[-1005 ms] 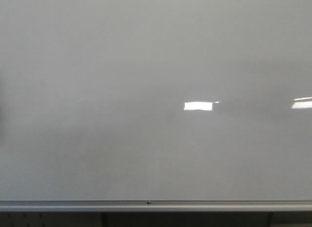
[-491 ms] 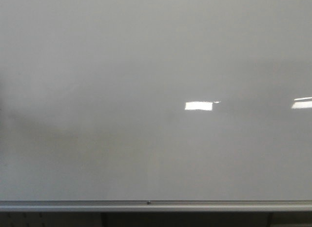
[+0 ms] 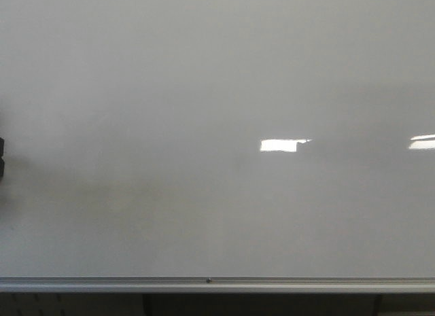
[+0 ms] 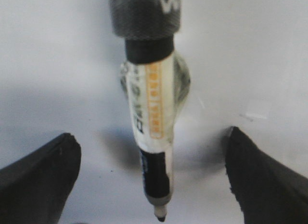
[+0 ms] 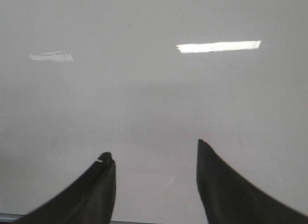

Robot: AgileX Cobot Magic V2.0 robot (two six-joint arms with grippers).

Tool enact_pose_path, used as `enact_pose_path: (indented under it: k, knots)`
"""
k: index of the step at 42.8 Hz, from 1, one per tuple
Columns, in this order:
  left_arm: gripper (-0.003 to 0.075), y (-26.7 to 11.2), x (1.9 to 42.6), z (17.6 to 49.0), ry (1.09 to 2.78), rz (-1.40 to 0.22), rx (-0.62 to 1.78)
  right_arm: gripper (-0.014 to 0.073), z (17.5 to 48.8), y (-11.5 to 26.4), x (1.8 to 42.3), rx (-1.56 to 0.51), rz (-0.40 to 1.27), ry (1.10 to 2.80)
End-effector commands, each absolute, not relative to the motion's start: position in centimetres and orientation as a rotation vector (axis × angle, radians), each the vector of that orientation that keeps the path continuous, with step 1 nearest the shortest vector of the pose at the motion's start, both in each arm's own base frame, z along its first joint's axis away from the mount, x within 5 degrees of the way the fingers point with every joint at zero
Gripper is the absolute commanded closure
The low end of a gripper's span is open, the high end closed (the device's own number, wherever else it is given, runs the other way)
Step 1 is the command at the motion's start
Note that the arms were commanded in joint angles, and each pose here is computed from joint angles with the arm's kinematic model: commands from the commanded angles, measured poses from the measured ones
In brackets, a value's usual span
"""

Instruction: Write number 1 on whiteboard

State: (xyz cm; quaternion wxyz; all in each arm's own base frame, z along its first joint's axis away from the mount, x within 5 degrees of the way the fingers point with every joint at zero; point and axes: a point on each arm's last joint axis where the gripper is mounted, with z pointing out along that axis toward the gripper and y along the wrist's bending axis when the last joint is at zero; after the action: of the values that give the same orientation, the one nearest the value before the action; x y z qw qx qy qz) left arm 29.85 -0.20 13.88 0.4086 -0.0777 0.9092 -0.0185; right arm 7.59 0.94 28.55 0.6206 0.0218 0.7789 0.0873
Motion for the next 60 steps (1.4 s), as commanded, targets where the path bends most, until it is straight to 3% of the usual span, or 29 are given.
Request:
enact_pose_path:
  k: [1, 5, 19, 30, 42, 53, 60]
  knots:
    - [0.0149, -0.3, 31.5, 15.8, 2.144, -0.063, -0.225, 0.0181, 30.3, 0.8, 7.8, 0.058, 0.196, 1.692]
    - [0.0235, -0.3, 31.4, 15.8, 2.148, -0.064, -0.225, 0.0181, 30.3, 0.8, 7.8, 0.058, 0.196, 1.692]
    - [0.0734, -0.3, 31.4, 15.7, 2.160, -0.065, -0.226, 0.0181, 30.3, 0.8, 7.8, 0.058, 0.196, 1.692]
    - [0.0741, -0.4, 30.9, 16.5, 2.190, -0.074, -0.211, 0.0181, 30.3, 0.8, 7.8, 0.058, 0.196, 1.692]
    - [0.0741, -1.8, 27.2, 22.2, 2.298, -0.087, -0.028, 0.0181, 30.3, 0.8, 7.8, 0.059, 0.197, 1.693]
    - [0.0740, -5.9, 24.7, 25.6, 2.476, -0.067, 0.496, 0.0181, 30.0, 1.0, 8.1, 0.082, 0.243, 1.751]
    - [0.0740, -10.1, 23.2, 27.1, 2.455, -0.178, 0.888, 0.0179, 30.3, 1.4, 9.5, 0.087, 0.272, 1.879]
